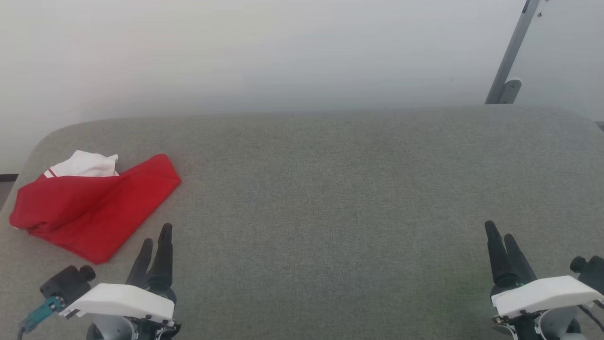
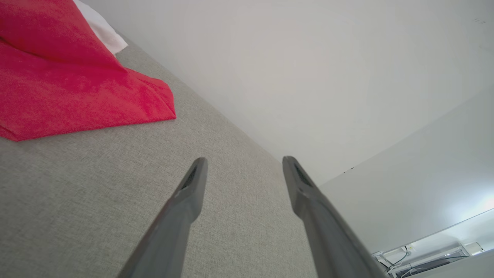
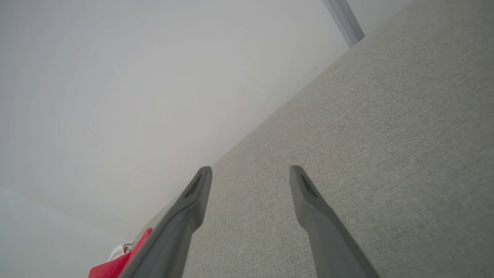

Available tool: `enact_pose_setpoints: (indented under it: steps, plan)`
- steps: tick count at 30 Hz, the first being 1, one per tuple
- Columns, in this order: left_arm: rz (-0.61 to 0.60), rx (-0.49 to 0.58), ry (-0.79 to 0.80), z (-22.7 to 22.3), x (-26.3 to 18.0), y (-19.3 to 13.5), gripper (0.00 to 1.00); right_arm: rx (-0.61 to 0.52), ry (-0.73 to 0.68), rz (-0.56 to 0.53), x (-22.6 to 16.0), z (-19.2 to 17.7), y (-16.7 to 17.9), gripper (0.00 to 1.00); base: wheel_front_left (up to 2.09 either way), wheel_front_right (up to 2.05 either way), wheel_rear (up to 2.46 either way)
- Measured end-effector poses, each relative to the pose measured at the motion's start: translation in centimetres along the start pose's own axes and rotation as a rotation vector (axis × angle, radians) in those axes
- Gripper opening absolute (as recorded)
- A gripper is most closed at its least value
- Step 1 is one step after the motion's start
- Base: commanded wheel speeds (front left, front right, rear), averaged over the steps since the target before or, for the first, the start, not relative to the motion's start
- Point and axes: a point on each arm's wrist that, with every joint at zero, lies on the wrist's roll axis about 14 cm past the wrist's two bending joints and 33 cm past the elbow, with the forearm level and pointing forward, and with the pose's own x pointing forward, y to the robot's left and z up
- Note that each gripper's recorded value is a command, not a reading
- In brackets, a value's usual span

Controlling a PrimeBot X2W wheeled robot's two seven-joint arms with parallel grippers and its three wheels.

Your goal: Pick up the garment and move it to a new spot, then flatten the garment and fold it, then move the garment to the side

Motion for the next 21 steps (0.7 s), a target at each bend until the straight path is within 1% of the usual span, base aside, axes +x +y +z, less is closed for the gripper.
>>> enact_pose_setpoints:
  steps: [21]
  plan:
    - [-0.048, 0.24, -0.079, 1.7, -0.1, -0.4, 1.0, -0.24, -0.056, 0.012, -0.5, 1.4, 0.0, 1.0, 0.0, 0.0, 0.0]
